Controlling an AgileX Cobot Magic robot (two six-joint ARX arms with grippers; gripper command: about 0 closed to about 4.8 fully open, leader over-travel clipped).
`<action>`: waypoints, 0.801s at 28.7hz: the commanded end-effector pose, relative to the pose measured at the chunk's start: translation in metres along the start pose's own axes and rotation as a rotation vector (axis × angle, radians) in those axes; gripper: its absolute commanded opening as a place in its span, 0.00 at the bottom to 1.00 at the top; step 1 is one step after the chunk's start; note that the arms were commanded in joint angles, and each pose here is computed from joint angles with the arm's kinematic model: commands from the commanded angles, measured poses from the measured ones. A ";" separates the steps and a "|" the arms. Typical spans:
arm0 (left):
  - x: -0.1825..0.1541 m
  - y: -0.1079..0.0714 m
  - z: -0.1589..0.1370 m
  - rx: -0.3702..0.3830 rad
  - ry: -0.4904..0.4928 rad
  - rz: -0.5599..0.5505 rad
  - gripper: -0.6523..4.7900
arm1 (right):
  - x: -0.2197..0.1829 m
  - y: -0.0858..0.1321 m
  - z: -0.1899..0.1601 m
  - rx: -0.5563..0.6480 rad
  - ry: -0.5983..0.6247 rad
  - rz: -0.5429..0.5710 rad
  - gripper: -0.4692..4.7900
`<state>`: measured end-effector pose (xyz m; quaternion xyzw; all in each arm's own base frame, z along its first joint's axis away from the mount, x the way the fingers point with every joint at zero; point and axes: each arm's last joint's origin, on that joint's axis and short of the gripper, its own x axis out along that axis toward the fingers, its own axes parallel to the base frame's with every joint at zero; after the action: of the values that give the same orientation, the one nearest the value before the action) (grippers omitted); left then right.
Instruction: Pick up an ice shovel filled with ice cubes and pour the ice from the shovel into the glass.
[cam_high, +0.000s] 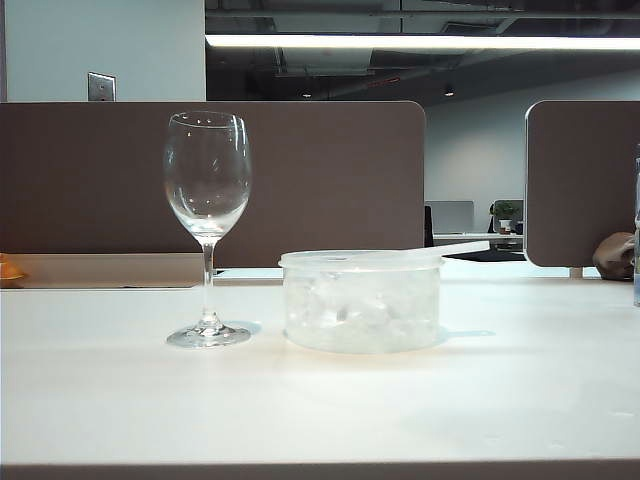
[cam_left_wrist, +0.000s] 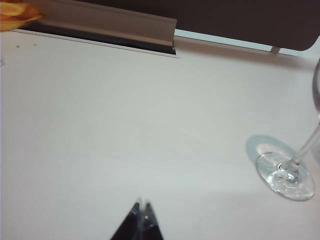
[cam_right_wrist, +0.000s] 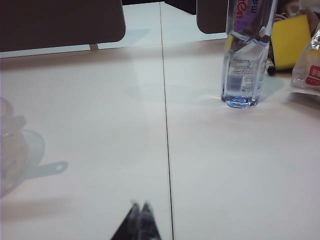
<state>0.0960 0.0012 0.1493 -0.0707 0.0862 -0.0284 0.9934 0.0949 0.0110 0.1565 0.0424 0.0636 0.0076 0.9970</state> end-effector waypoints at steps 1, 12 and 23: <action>0.000 0.000 0.000 0.000 0.001 0.005 0.11 | 0.000 0.000 0.003 0.000 -0.020 0.005 0.09; 0.000 0.000 0.000 0.000 0.002 0.005 0.11 | -0.001 0.005 0.003 0.165 0.004 0.148 0.09; 0.000 0.000 0.000 0.000 0.001 0.005 0.11 | -0.001 0.004 0.002 0.163 0.004 0.131 0.09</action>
<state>0.0960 0.0012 0.1493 -0.0707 0.0862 -0.0284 0.9934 0.0946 0.0148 0.1565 0.1258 0.0730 0.0670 0.9871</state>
